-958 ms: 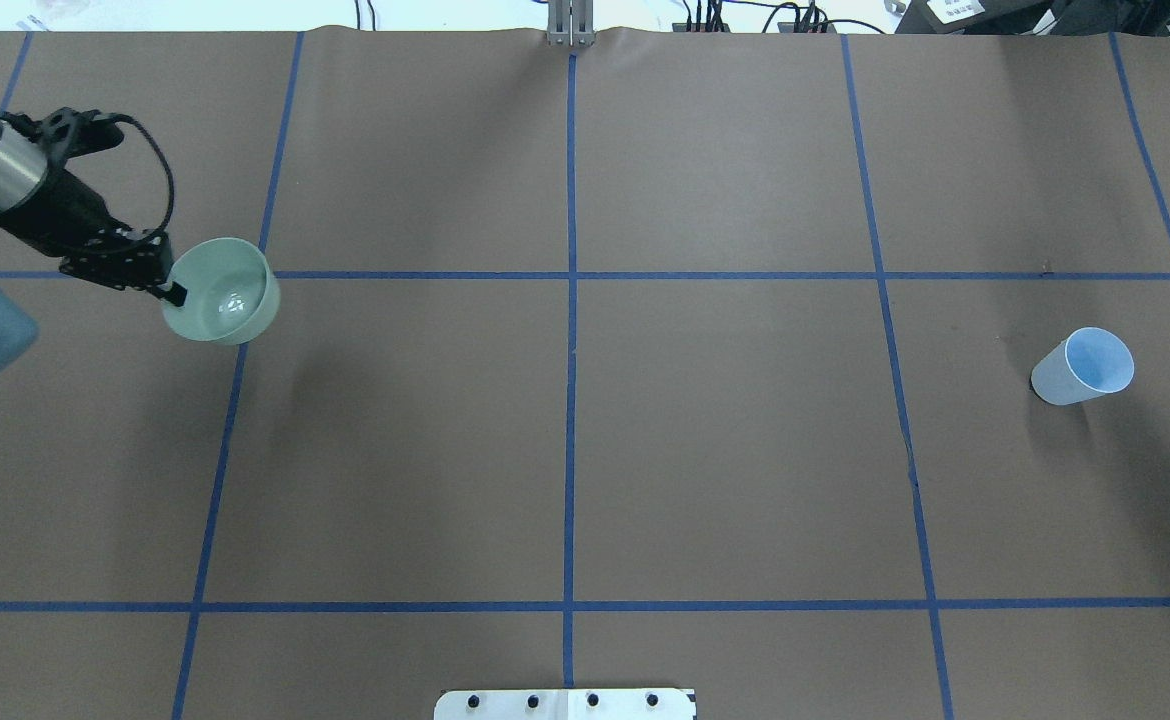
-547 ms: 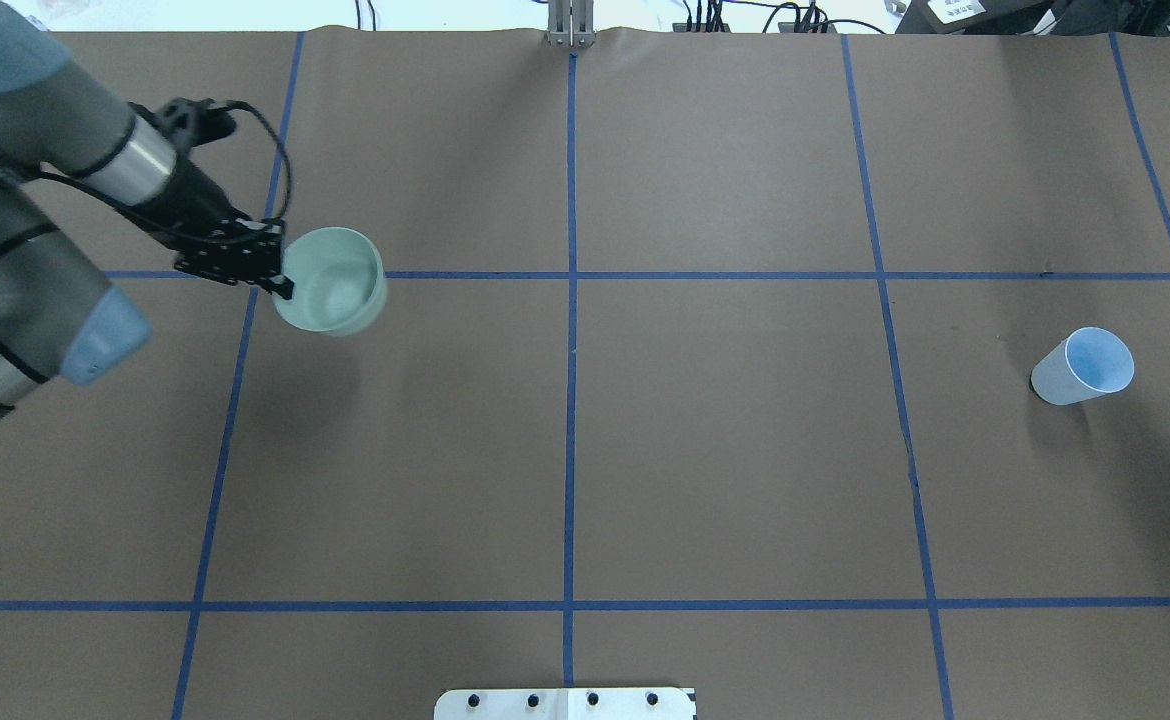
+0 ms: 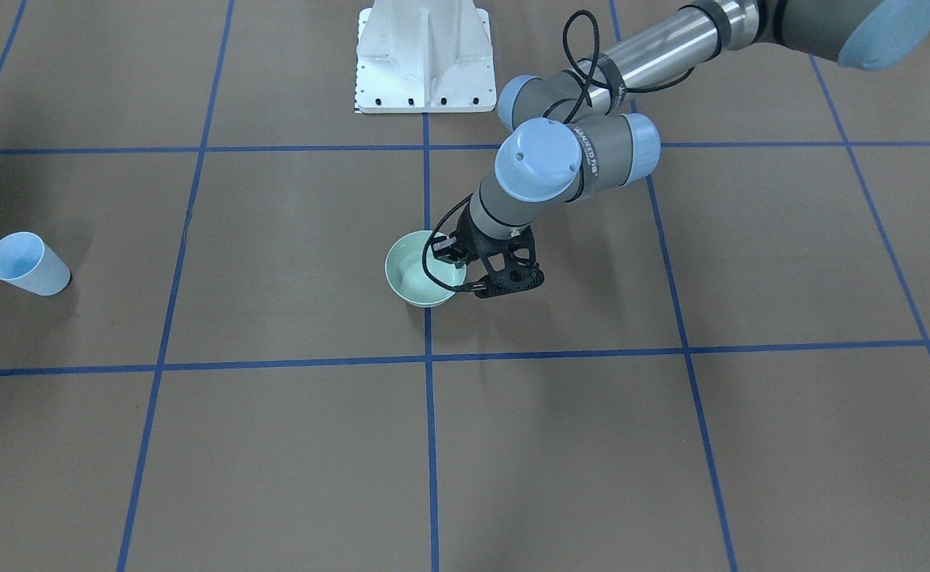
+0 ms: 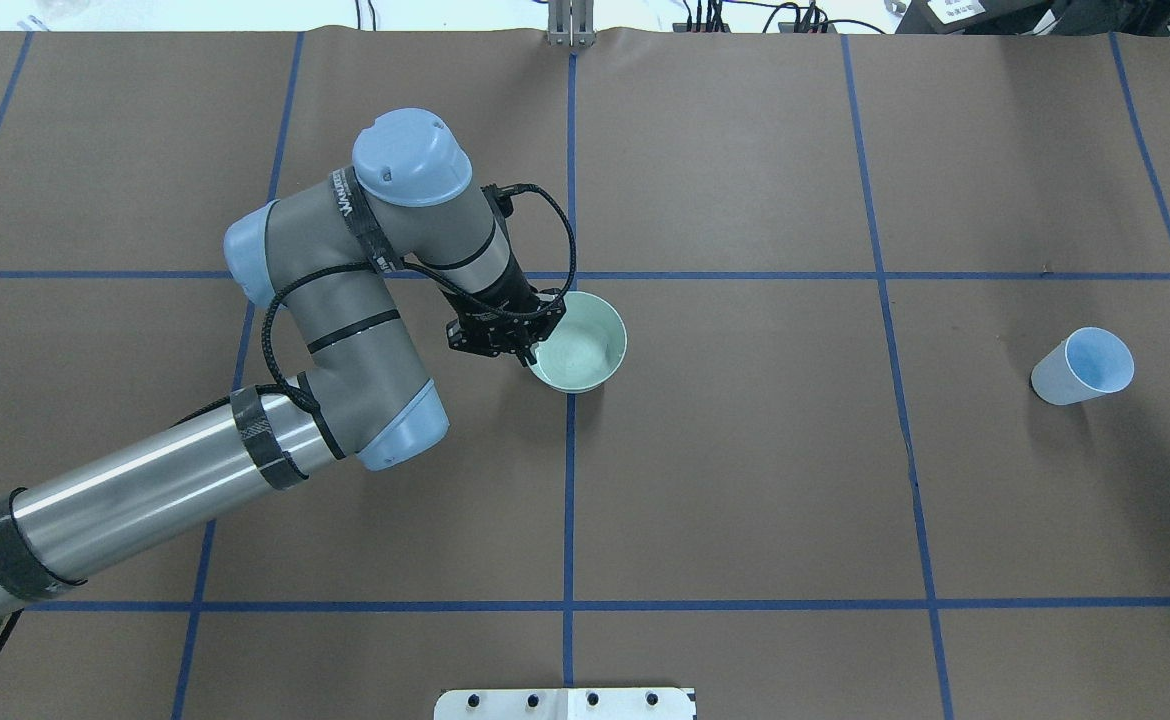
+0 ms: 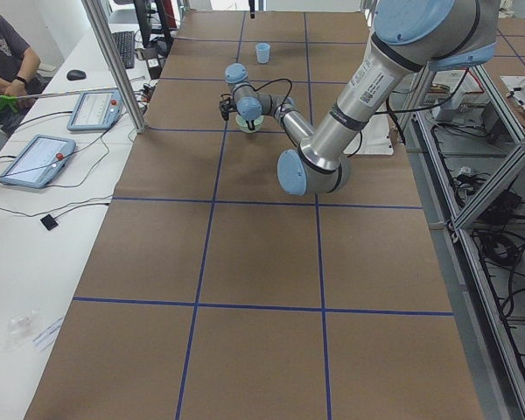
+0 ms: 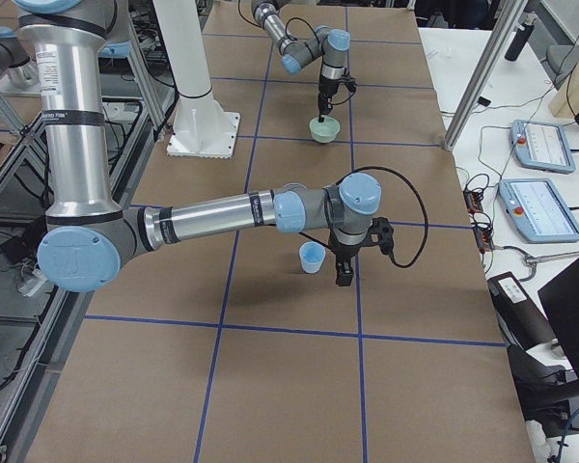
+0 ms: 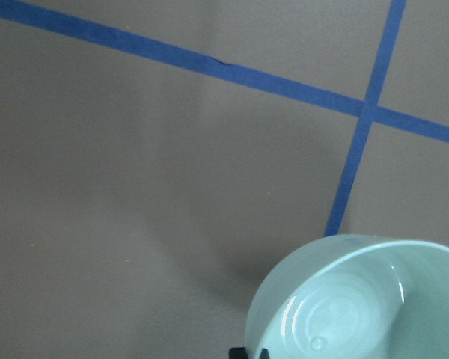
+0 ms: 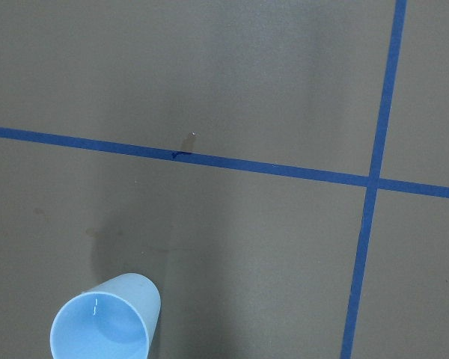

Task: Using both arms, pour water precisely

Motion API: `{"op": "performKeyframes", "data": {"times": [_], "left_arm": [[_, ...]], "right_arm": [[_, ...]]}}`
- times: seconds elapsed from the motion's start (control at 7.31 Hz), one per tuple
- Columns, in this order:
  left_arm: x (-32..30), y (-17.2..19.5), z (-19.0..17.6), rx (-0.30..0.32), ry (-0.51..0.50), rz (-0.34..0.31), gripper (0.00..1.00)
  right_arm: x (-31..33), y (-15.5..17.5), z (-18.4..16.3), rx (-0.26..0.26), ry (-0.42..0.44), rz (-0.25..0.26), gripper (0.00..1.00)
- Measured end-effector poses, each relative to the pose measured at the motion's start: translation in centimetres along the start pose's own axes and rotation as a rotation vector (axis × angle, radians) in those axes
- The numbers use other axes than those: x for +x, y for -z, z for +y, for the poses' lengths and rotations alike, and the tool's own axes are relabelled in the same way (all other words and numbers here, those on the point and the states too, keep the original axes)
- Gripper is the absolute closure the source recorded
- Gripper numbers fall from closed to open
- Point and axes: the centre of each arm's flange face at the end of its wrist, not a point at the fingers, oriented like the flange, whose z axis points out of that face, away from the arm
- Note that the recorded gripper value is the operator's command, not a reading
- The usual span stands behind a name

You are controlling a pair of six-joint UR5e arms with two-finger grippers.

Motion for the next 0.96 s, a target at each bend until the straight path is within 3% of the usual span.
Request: {"op": "performKeyframes", "data": {"times": [0.68,0.82,0.96], "left_arm": [[0.08,-1.2,0.52,-0.007,0.004,-0.011,1.0],[0.0,-1.12,0.4,-0.005,0.006,-0.011,0.45],[-0.08,-1.14,0.39,-0.005,0.006,-0.011,0.0]], "right_arm": [[-0.01,0.01,-0.01,0.0,-0.007,0.0,0.0],[0.01,-0.02,-0.01,0.0,-0.007,0.0,0.0],[0.02,-0.02,0.0,-0.001,-0.007,0.0,0.0]]}}
